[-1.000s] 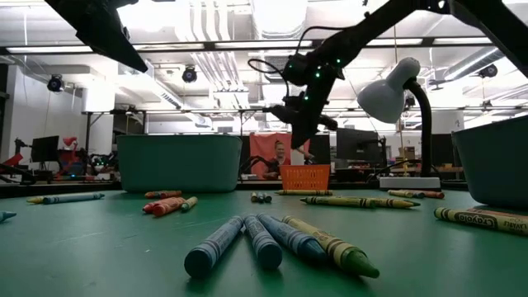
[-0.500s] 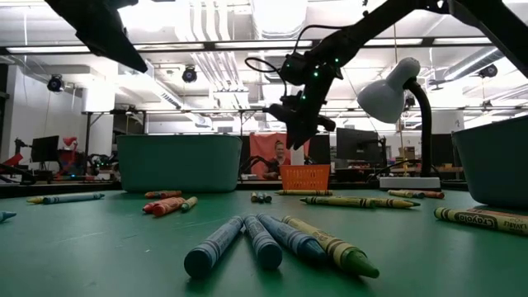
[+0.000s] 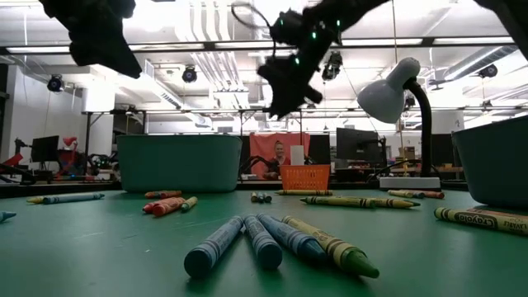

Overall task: Sort crayons
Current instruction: Put the green crayon into the blue bin

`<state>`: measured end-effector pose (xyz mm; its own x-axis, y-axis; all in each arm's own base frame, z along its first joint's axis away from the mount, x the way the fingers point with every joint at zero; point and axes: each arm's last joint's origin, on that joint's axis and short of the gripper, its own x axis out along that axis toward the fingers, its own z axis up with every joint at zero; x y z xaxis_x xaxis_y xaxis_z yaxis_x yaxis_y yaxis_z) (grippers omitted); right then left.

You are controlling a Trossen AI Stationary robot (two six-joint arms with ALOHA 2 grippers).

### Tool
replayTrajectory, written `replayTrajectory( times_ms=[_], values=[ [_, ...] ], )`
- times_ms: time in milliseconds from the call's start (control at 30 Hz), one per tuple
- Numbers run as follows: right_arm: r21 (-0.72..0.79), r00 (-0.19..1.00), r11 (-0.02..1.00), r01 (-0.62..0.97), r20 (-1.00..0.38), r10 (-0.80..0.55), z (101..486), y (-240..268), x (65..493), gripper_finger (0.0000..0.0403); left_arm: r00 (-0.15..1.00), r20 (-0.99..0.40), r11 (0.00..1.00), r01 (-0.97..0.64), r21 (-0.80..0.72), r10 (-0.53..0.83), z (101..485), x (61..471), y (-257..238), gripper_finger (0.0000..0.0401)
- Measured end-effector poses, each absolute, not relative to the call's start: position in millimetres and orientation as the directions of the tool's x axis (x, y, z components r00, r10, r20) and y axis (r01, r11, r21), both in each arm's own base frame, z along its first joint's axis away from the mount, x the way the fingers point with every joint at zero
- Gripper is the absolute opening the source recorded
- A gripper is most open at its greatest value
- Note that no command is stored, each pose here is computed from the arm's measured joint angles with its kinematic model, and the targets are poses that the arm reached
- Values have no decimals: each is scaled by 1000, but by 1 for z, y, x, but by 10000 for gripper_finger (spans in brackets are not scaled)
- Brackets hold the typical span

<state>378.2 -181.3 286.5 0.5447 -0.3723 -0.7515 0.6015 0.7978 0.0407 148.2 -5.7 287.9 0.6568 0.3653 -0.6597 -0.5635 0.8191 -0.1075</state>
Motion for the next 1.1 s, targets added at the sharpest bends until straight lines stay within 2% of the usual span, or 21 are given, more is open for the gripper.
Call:
replayTrajectory(
  times_ms=[267,500,867,1100],
  values=[
    [-21,604,915,402,-746,-282,295,-117,397,91,608,-702,731,-658,-183,371,279,159,-7,73],
    [-72,620,970,233,-757,-205,301,-67,400,80,529,-792,730,-664,-163,305,261,177,-12,73],
    [-64,585,987,149,-799,-140,303,-24,351,88,373,-871,707,-706,-42,321,241,184,-13,73],
    [-42,675,991,128,-729,-118,296,-9,318,80,300,-895,653,-757,-13,330,235,183,-12,73]
  ],
)
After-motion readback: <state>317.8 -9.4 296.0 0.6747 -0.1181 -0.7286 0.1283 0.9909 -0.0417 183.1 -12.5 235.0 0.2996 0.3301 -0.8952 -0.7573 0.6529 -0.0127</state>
